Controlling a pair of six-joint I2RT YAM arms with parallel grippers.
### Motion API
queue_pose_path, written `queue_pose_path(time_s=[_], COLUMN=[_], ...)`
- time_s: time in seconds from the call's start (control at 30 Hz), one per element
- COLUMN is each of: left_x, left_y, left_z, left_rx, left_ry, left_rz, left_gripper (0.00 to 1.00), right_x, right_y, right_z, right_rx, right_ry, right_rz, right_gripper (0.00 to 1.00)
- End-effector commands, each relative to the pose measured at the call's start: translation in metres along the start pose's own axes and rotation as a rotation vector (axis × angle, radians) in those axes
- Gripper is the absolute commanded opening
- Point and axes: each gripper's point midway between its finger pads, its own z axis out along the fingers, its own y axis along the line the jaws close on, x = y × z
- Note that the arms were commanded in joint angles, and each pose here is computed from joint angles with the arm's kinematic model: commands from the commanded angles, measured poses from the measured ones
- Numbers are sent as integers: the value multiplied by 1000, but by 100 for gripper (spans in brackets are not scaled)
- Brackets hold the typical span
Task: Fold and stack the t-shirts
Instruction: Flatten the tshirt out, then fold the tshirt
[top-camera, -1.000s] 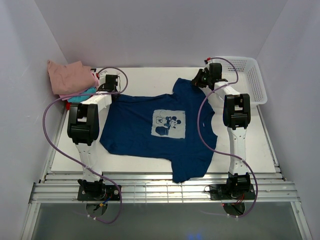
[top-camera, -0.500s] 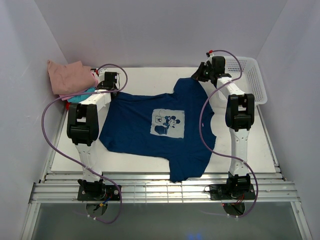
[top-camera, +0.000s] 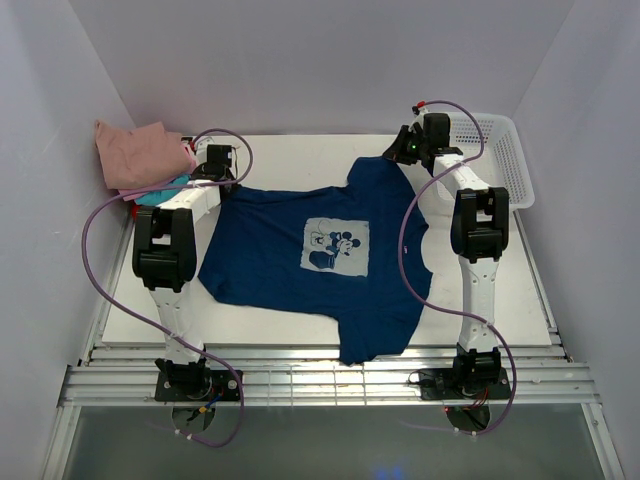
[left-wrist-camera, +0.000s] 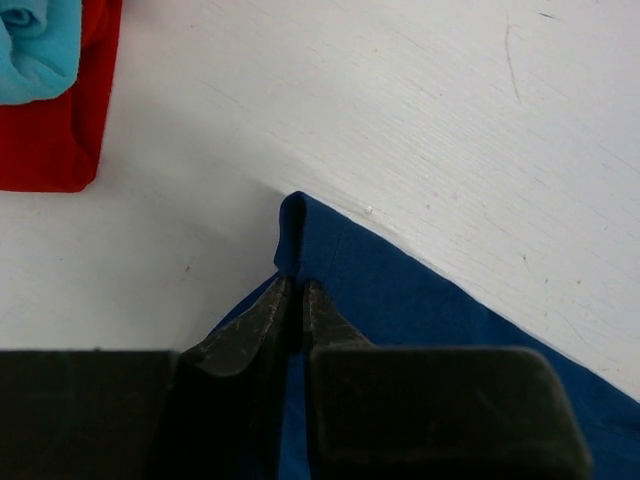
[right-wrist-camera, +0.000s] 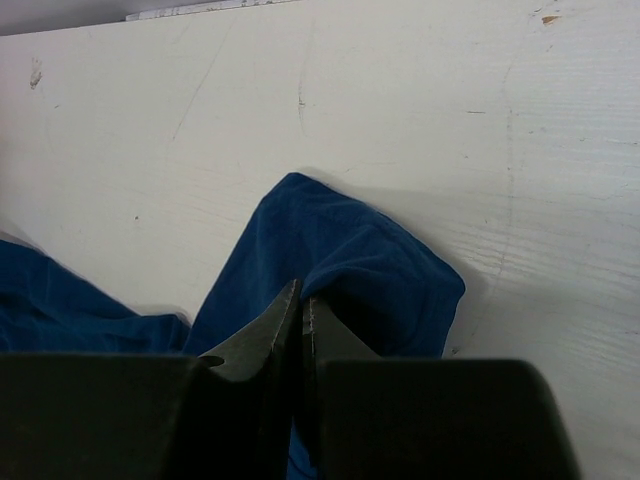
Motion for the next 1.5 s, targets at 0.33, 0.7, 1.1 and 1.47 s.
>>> queue_pose_path(time_s=[0.33, 0.7, 1.1, 1.47], left_x=[-27, -31, -27, -4], left_y=[-17, -20, -10, 0], left_z=[-26, -36, -32, -14], left_rx=[104, 133, 82, 29], left_ry=[-39, -38, -37, 16], left_rz=[-77, -82, -54, -34], left_gripper=[22, 34, 35, 53], right_x=[-24, -23, -16, -12], right_y=[17, 17, 15, 11], right_z=[-16, -15, -15, -13], right_rx=[-31, -30, -29, -26], right_ry=[-42, -38, -27, -18], right_rz=[-43, -44, -36, -32], right_gripper=[8, 8, 8, 8])
